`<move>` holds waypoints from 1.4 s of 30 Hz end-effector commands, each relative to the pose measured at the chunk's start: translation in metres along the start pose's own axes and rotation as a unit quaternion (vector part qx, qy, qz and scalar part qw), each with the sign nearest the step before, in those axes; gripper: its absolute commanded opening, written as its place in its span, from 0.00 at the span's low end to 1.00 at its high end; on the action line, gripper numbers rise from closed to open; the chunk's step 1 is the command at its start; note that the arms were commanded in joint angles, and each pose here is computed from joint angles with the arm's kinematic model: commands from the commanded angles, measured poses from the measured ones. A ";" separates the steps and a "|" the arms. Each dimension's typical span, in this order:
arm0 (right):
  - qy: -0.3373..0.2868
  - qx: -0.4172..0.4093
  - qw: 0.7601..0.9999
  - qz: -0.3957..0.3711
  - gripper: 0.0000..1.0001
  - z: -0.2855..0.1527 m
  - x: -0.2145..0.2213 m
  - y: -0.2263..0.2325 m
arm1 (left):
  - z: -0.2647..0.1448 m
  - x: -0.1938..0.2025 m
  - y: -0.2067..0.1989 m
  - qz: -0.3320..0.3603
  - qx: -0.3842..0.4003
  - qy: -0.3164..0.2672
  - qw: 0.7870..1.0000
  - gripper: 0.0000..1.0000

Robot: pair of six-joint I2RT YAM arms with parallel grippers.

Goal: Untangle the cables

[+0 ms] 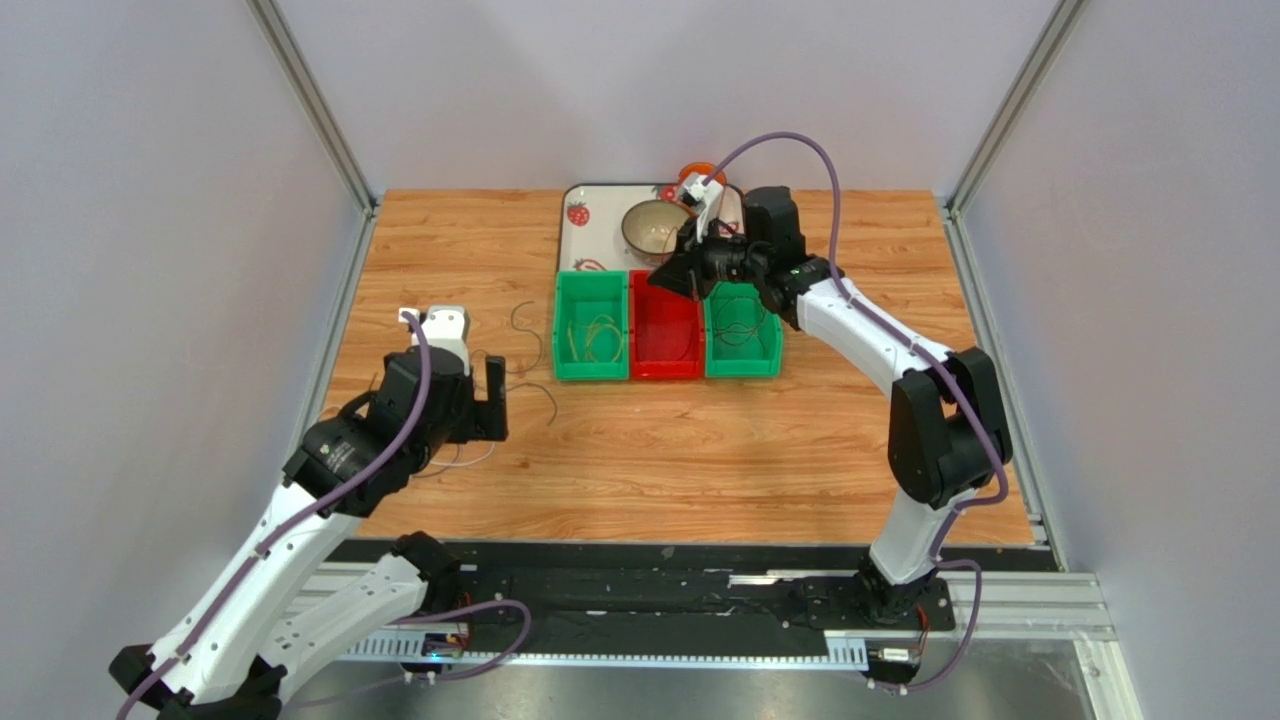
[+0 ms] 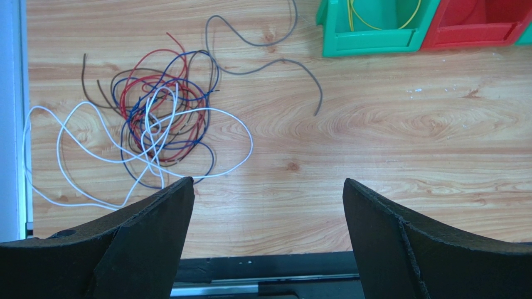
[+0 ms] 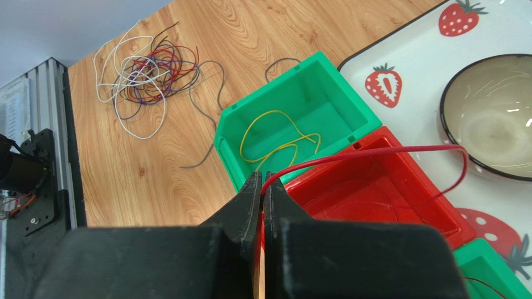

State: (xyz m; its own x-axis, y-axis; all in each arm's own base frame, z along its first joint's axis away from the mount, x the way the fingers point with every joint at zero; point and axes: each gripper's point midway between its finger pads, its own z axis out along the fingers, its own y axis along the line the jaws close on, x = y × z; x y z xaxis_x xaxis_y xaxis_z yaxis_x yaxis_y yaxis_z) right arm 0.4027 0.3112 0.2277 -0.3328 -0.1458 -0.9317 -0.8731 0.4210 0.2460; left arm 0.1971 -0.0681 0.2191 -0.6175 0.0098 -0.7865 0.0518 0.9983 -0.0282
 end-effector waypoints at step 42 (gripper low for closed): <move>0.250 0.222 0.922 0.195 0.23 0.033 0.109 -0.046 | -0.002 -0.007 0.001 -0.006 0.001 -0.017 1.000 0.97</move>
State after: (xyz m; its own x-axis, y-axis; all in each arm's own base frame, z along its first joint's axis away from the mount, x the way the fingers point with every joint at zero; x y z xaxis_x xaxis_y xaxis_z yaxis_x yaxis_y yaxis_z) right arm 0.4198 0.3011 0.0850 -0.8089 -0.2802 -0.5170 -0.4720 0.8337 0.2867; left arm 0.1965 -0.0676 0.2203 -0.6130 0.0067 -0.7900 0.0519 0.9981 -0.0318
